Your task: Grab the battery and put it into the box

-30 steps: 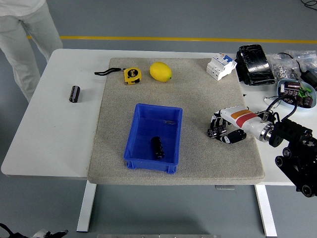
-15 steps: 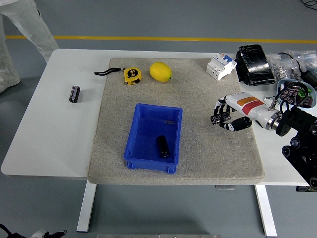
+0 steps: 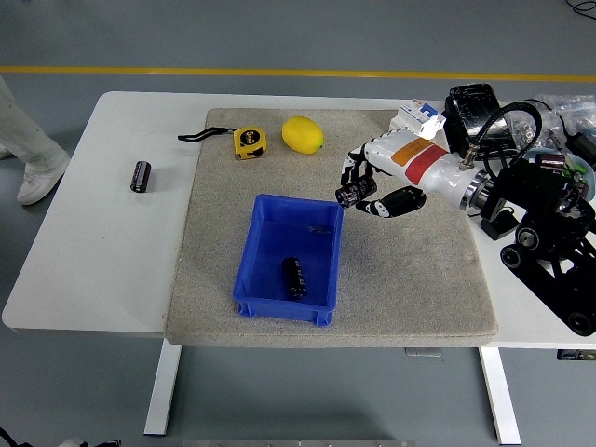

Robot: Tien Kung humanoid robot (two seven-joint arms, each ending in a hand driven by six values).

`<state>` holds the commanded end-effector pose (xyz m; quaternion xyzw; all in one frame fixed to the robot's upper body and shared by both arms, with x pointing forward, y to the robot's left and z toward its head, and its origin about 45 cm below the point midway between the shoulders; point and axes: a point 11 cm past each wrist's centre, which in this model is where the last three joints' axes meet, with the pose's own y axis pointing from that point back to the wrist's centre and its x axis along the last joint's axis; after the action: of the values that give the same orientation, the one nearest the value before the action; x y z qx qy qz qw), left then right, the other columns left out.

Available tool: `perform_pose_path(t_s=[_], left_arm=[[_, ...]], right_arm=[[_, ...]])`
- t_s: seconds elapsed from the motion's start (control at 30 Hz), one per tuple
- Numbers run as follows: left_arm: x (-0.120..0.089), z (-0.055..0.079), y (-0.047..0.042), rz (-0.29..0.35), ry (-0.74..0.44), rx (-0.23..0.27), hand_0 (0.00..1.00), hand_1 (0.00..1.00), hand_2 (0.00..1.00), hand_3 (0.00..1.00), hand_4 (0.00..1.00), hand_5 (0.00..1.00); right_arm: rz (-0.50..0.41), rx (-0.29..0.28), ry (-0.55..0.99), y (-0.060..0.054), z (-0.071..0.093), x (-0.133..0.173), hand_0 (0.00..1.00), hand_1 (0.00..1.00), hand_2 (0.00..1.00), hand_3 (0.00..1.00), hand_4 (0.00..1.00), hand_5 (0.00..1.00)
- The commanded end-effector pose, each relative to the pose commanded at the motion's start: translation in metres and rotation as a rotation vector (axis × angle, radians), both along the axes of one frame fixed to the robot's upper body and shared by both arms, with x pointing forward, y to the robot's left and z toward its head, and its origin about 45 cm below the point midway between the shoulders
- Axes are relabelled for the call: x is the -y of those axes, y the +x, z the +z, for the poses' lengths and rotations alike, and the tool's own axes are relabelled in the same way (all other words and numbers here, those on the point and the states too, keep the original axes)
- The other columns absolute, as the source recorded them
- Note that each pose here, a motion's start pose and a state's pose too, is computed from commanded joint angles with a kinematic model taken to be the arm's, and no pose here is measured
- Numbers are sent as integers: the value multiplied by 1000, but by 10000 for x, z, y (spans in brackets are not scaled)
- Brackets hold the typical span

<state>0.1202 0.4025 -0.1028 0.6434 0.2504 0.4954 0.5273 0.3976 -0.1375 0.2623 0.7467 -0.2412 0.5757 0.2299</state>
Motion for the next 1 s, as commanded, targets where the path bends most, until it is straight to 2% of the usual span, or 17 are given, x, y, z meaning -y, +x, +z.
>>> perform_pose_path(t_s=[0.13, 0.17, 0.33, 0.37, 0.53, 0.57, 0.7, 0.83, 1.0], left_arm=[[-9, 6, 10, -8, 3, -3, 595, 537, 642, 685, 705, 698], [-8, 8, 16, -9, 3, -3, 586, 537, 640, 685, 705, 697], [-23, 22, 54, -9, 7, 7, 586, 537, 640, 685, 705, 697], [-25, 24, 59, -8, 8, 9, 583, 528, 634, 685, 706, 697], [-31, 30, 72, -6, 10, 13, 583, 528, 634, 685, 706, 697], [-31, 30, 73, -7, 10, 13, 575, 522, 626, 684, 707, 697], [-25, 27, 68, -7, 8, 10, 575, 522, 626, 684, 707, 697], [-16, 23, 63, -4, 7, 10, 572, 519, 626, 684, 707, 697], [-2, 20, 69, -1, 5, 14, 571, 524, 628, 684, 707, 696]], right_arm=[[69, -35, -74, -65, -180, -291, 423, 424, 468, 478, 758, 46], [79, -45, -91, -80, -226, -338, 501, 505, 580, 624, 822, 120], [72, -94, -194, -89, -404, -398, 501, 505, 580, 624, 822, 120], [65, -100, -207, -87, -423, -388, 689, 670, 806, 998, 967, 233], [60, -106, -225, -92, -460, -360, 689, 670, 806, 998, 967, 233], [59, -104, -221, -90, -454, -357, 762, 739, 891, 998, 978, 225], [40, -100, -198, -52, -402, -315, 762, 739, 891, 998, 978, 225], [-11, -75, -151, 63, -233, -166, 771, 746, 898, 998, 970, 220], [-125, -49, -75, 267, 21, 192, 769, 741, 890, 998, 973, 237]])
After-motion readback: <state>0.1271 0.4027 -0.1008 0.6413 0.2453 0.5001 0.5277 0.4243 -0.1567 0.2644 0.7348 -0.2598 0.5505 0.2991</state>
